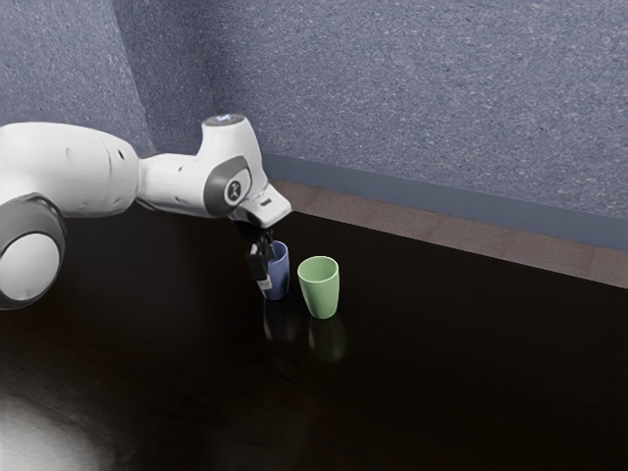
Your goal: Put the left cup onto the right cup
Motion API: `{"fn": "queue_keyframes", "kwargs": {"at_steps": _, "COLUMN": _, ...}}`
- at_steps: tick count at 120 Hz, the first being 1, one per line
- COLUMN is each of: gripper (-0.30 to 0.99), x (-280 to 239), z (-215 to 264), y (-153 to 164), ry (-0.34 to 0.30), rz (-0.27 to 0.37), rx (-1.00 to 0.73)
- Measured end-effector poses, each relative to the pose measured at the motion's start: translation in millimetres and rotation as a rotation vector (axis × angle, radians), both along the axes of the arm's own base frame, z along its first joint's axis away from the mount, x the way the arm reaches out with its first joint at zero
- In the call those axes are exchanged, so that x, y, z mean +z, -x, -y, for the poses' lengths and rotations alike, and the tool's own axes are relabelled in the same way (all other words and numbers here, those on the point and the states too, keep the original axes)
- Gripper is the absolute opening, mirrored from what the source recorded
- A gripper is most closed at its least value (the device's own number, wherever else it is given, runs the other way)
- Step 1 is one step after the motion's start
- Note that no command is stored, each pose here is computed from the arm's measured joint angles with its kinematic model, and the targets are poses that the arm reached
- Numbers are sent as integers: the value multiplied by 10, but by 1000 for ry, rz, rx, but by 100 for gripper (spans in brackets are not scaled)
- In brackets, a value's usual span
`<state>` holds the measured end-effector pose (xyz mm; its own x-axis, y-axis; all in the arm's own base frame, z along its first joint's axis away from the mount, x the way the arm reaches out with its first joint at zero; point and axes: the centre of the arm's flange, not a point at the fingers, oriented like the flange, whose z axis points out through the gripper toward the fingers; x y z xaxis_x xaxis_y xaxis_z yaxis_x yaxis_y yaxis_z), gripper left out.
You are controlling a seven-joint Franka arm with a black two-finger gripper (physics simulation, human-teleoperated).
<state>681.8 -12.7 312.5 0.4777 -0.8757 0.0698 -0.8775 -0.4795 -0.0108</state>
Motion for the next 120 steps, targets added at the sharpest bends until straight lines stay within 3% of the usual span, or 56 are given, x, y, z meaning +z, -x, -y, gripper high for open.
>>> {"fn": "queue_keyframes", "kwargs": {"at_steps": 92, "gripper": 3, "x": -143, "z": -11, "y": -1, "ry": 12, "rz": 3, "rx": 20}}
{"fn": "queue_keyframes", "kwargs": {"at_steps": 120, "gripper": -6, "x": -150, "z": -26, "y": -5, "ry": 14, "rz": 5, "rx": 30}}
